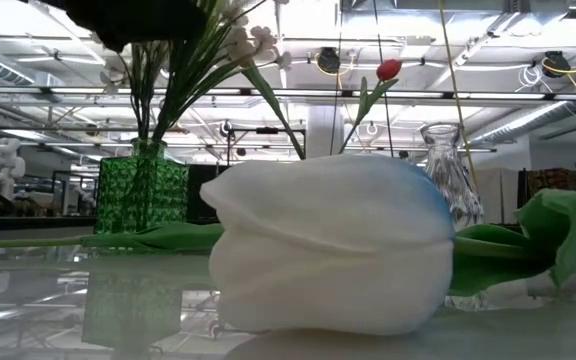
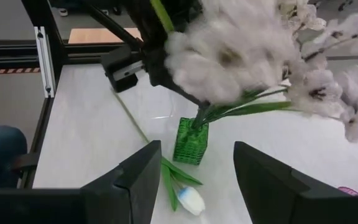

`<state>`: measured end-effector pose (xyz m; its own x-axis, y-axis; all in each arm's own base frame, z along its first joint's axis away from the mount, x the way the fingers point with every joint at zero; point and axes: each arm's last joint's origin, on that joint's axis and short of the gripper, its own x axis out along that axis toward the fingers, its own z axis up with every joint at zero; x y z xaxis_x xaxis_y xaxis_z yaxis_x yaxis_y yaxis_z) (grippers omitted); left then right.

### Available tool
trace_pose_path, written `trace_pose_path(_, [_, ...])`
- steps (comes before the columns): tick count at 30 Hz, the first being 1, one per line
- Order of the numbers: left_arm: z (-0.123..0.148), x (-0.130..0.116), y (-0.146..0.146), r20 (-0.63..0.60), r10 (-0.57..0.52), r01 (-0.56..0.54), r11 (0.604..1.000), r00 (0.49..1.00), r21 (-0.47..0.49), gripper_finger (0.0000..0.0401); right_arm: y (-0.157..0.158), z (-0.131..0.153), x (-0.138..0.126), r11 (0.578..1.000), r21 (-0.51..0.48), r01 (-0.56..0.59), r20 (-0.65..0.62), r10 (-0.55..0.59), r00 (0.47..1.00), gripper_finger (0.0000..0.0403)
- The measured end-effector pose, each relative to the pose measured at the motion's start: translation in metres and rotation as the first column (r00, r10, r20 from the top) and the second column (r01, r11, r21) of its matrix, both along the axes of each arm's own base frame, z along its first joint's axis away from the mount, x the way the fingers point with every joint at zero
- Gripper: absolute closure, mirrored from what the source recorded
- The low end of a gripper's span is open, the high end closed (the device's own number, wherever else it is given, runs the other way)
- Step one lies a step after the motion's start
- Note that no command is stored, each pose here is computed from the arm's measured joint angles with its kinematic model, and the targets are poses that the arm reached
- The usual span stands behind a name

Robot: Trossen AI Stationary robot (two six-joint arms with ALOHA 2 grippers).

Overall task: Sort flowers into vase by color
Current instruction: Put the white flowers into the green vase, then put the middle left white flower into the transparent vase

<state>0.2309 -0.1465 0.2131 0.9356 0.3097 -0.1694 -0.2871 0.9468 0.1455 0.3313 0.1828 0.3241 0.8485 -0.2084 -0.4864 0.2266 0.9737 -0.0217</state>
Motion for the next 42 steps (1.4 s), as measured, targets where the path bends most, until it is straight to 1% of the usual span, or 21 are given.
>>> trace_pose_path(6, [-0.006,-0.009,-0.007,-0.057,0.002,0.002,0.998,0.998,0.061,0.0205,0.001,-0.001,0.000,0.999,0.026,-0.039,-0.016,0.039,0.999,0.0209])
trace_pose_path(11, [-0.001,-0.022,-0.013,-0.059,0.005,0.000,0.996,0.998,0.092,0.0158,0.001,-0.001,0.000,0.999,0.026,-0.039,-0.017,0.039,0.999,0.0209])
trace_pose_path(15, [0.008,-0.038,-0.018,-0.052,-0.042,0.045,0.997,0.998,0.060,0.0133,0.002,-0.001,0.000,0.999,0.027,-0.041,-0.017,0.041,0.999,0.0209])
trace_pose_path(19, [0.013,-0.054,-0.022,-0.063,-0.096,0.098,0.995,0.993,0.029,0.0127,0.004,-0.001,-0.002,0.998,0.026,-0.050,-0.019,0.050,0.999,0.0209])
trace_pose_path(22, [0.016,-0.068,-0.027,-0.077,-0.177,0.175,0.984,0.981,-0.033,0.0127,0.007,-0.002,-0.004,0.998,0.035,-0.048,-0.028,0.049,0.998,0.0209])
trace_pose_path(24, [0.015,-0.074,-0.032,-0.092,-0.252,0.244,0.965,0.963,-0.094,0.0127,0.009,-0.003,-0.007,0.998,0.040,-0.045,-0.043,0.047,0.998,0.0209])
trace_pose_path(26, [0.013,-0.080,-0.039,-0.102,-0.330,0.311,0.936,0.939,-0.166,0.0127,0.011,-0.005,-0.010,0.998,0.044,-0.045,-0.058,0.048,0.997,0.0209])
trace_pose_path(28, [0.010,-0.084,-0.045,-0.109,-0.384,0.351,0.905,0.917,-0.241,0.0127,0.014,-0.006,-0.013,0.998,0.049,-0.045,-0.074,0.048,0.996,0.0209])
trace_pose_path(30, [0.003,-0.086,-0.052,-0.129,-0.418,0.366,0.881,0.899,-0.301,0.0127,0.017,-0.008,-0.016,0.998,0.048,-0.049,-0.087,0.053,0.995,0.0209])
trace_pose_path(31, [-0.001,-0.087,-0.055,-0.141,-0.424,0.364,0.875,0.895,-0.321,0.0127,0.019,-0.008,-0.018,0.997,0.050,-0.052,-0.089,0.056,0.994,0.0209])
trace_pose_path(33, [-0.012,-0.087,-0.059,-0.172,-0.415,0.341,0.876,0.893,-0.341,0.0127,0.022,-0.008,-0.021,0.997,0.055,-0.053,-0.094,0.058,0.994,0.0209])
trace_pose_path(37, [-0.038,-0.083,-0.065,-0.259,-0.364,0.266,0.899,0.895,-0.347,0.0127,0.031,-0.014,-0.026,0.996,0.079,-0.043,-0.116,0.052,0.992,0.0209])
trace_pose_path(42, [-0.064,-0.075,-0.066,-0.326,-0.288,0.168,0.922,0.900,-0.350,0.0128,0.051,-0.035,-0.031,0.995,0.096,-0.030,-0.169,0.046,0.985,0.0209])
